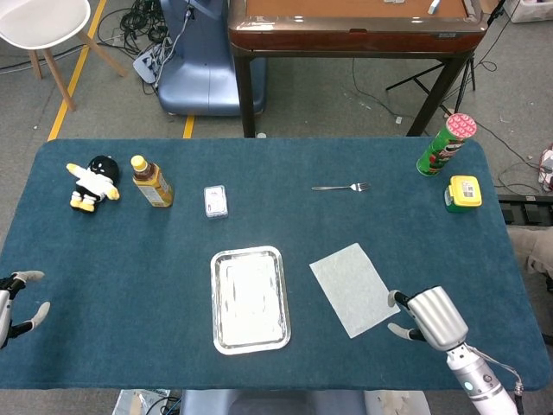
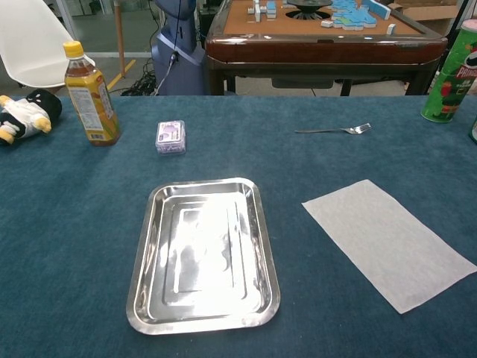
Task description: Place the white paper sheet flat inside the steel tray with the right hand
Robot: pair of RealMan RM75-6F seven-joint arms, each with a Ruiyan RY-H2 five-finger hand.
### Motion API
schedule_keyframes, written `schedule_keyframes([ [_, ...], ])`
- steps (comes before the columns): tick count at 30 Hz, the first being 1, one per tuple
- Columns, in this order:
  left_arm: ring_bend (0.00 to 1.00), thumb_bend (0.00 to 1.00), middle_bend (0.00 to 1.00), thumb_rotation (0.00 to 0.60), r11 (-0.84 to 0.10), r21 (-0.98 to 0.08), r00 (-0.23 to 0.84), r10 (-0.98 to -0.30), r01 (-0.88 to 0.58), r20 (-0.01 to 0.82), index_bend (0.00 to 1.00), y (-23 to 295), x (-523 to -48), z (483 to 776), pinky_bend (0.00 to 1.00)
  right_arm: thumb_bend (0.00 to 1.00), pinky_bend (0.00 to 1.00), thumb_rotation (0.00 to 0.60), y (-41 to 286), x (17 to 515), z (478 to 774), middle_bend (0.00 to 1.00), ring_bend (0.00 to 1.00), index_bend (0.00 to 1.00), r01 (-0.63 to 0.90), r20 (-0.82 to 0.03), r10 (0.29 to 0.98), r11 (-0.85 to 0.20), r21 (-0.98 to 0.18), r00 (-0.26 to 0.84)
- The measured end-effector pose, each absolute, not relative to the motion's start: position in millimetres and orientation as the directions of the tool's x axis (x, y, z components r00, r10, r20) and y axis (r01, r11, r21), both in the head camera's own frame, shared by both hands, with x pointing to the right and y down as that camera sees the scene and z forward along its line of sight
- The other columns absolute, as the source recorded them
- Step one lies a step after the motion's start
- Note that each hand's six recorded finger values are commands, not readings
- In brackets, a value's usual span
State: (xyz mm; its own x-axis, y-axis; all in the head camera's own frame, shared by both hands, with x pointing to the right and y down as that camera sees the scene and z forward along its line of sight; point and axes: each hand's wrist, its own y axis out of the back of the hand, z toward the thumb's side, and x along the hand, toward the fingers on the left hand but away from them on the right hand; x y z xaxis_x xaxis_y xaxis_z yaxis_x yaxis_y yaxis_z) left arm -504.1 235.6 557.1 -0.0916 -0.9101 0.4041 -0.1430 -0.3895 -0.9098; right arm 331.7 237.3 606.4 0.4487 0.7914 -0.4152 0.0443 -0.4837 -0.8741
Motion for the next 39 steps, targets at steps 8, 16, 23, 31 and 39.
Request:
schedule_keyframes([
  [8,0.38,0.28,0.38,0.6,-0.386,-0.911,-0.097,-0.911,-0.147,0.402,0.35,235,-506,556,0.55,0.0,1.0,0.6,245,322,621,1.0,1.0,0.53,0.013,-0.455,0.758,-0.521,-0.854,0.467],
  [16,0.38,0.28,0.38,0.6,-0.388,-0.91,-0.096,-0.91,-0.146,0.403,0.35,235,-506,557,0.55,0.0,1.0,0.6,250,313,636,1.0,1.0,0.53,-0.011,-0.479,0.738,-0.539,-0.842,0.475],
  [23,0.38,0.28,0.38,0.6,-0.385,-0.911,-0.099,-0.911,-0.147,0.401,0.35,235,-507,556,0.55,0.0,1.0,0.6,256,308,646,1.0,1.0,0.53,-0.027,-0.5,0.722,-0.557,-0.83,0.478],
  [31,0.38,0.28,0.38,0.6,-0.384,-0.911,-0.099,-0.911,-0.15,0.4,0.35,235,-508,555,0.55,0.0,1.0,0.6,264,303,659,1.0,1.0,0.53,-0.044,-0.521,0.705,-0.574,-0.817,0.48],
  [39,0.38,0.28,0.38,0.6,-0.381,-0.912,-0.101,-0.912,-0.152,0.398,0.35,235,-509,554,0.55,0.0,1.0,0.6,268,300,667,1.0,1.0,0.53,-0.063,-0.536,0.695,-0.582,-0.811,0.48],
])
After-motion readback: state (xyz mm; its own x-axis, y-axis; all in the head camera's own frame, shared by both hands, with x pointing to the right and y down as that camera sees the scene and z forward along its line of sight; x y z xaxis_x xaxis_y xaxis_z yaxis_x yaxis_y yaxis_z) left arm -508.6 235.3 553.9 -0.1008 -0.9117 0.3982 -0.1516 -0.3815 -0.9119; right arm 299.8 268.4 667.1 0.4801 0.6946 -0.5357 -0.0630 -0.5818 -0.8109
